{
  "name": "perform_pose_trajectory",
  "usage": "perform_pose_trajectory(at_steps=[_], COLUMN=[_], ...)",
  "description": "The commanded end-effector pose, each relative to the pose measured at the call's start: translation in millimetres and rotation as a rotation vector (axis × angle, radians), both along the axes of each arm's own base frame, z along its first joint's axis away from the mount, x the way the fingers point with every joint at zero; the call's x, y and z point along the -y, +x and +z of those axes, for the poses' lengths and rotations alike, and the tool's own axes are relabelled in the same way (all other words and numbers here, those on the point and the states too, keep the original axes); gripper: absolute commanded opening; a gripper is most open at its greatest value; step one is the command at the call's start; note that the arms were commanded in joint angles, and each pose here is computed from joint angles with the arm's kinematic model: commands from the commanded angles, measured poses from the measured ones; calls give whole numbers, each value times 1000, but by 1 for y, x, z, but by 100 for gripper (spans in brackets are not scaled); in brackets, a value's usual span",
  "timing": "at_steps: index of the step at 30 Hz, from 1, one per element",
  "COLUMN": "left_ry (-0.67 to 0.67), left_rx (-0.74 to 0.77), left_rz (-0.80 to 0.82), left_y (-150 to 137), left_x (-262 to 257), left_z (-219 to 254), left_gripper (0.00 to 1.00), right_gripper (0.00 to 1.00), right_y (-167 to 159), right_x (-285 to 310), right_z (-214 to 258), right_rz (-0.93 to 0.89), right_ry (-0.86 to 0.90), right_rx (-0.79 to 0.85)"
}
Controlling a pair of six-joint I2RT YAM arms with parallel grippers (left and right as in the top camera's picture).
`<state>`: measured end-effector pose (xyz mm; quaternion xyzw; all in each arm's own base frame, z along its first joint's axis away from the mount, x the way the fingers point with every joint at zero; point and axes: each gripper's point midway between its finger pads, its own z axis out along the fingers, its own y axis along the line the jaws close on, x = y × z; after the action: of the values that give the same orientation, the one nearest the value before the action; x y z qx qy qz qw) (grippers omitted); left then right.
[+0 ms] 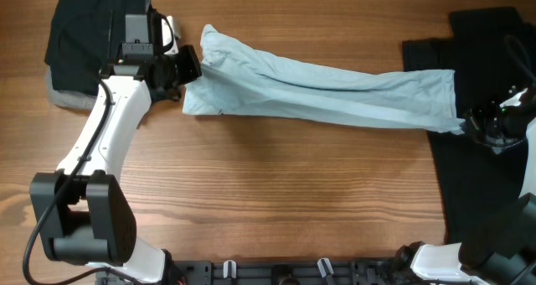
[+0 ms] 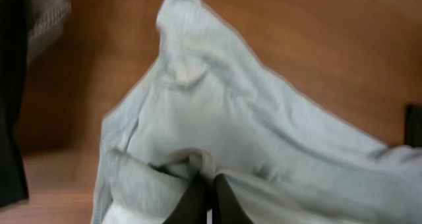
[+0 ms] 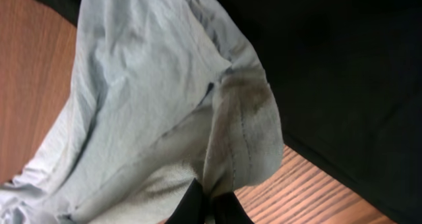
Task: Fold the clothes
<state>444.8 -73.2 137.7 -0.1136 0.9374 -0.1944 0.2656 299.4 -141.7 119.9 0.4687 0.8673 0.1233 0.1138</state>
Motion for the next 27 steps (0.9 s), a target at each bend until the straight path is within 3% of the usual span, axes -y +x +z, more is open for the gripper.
perform_pose_trajectory(at_steps=[1,12,24,26,27], left_ry=[12,11,59,51,45], left_rx=[60,63,57,68,70], left_rz=[17,-22,15,24,33], left_y=[20,32,39,45,48], left_x=[-1,19,9,10,10], left_z=[3,-19,-33,-37,-40], left_gripper=[4,4,6,11,53], right_gripper=[6,8,6,31,62], right_y=[1,-2,45,51,54], right_x=[9,12,13,9,9], right_z=[5,-11,-42,-41,-40], right_rz=[-43,-83,-27,-11,-1], right_ry=[-39,-21,21,13,4], right_rx=[9,-53,39,54,66])
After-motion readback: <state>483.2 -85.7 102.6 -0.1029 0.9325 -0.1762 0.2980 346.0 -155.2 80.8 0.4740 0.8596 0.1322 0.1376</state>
